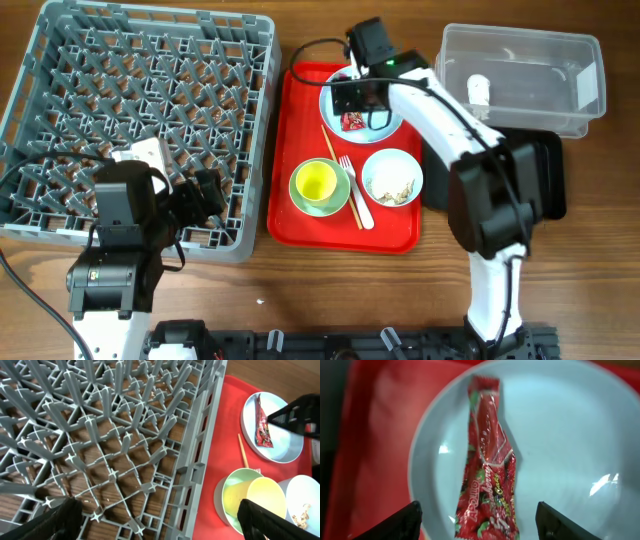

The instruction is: Sort waste into correct bins and load items into the dishwasher rack

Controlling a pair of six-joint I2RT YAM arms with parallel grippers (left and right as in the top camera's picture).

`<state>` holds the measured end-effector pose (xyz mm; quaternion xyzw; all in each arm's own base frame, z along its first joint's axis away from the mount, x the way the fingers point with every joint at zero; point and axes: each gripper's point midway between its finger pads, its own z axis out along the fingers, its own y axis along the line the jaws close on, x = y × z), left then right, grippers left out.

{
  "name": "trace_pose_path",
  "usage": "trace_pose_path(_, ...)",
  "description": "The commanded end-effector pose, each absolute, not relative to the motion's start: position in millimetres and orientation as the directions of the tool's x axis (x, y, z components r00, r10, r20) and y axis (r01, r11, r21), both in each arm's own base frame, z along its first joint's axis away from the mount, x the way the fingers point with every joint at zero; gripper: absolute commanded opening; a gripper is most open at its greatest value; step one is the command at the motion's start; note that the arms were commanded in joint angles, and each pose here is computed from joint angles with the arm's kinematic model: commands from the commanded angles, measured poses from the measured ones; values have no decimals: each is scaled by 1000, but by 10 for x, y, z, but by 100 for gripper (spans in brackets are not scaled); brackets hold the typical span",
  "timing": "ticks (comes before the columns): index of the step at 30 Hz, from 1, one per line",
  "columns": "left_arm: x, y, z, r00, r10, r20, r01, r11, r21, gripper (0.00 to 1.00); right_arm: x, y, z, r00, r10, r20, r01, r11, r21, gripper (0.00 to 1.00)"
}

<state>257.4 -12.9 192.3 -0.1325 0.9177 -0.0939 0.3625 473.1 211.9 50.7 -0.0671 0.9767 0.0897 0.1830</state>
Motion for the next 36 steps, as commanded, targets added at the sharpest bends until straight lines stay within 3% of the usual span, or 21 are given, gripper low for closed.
trace_pose_path(1,2597,-148,2001,-693,-307,-653,-159,948,-277,100,4685,2081,114,-956,-16,-292,-64,985,159,70)
trace_pose_path(5,2597,-148,2001,-692,-307,-653,-159,948,-277,100,4603,2045,-96,-971,-21,-240,-56,989,138,58)
trace_pose_path(8,2596,-148,2000,-693,-306,-653,-159,948,-276,100,4567,2030,-104,-974,-22,-225,-53,990,133,26)
trace_pose_path(12,2597,-148,2001,-693,-306,-653,-159,948,-276,100,4520,2003,-50,-979,1,-204,-26,991,131,4)
trace_pose_path(15,2598,-148,2001,-693,-306,-653,-159,948,-276,100,4587,1939,196,-968,14,-250,-19,991,130,4)
trace_pose_path(18,2596,-148,2000,-693,-307,-652,-159,948,-277,100,4761,1755,739,-930,64,-362,12,989,146,4)
trace_pose_path(23,2597,-148,2001,-693,-307,-653,-159,948,-277,100,5054,635,1707,-771,281,-572,256,958,126,4)
trace_pose_path(29,2597,-148,2000,-693,-307,-653,-159,948,-277,100,5033,-261,1464,-714,500,-491,484,858,171,5)
trace_pose_path(30,2598,-148,2001,-692,-307,-653,-159,948,-277,100,5033,-302,1402,-718,513,-471,488,853,184,16)
trace_pose_path(31,2598,-148,2001,-692,-307,-653,-159,948,-277,100,5046,-282,1359,-737,498,-456,462,865,197,40)
trace_pose_path(33,2597,-148,2001,-693,-306,-653,-159,948,-276,100,5087,-282,1452,-755,431,-495,399,900,176,52)
trace_pose_path(35,2597,-148,2001,-693,-306,-653,-159,948,-276,100,5085,-278,1682,-748,388,-539,354,920,169,56)
trace_pose_path(36,2598,-148,2001,-693,-306,-653,-159,948,-276,100,5028,-244,1926,-740,357,-570,314,933,178,66)
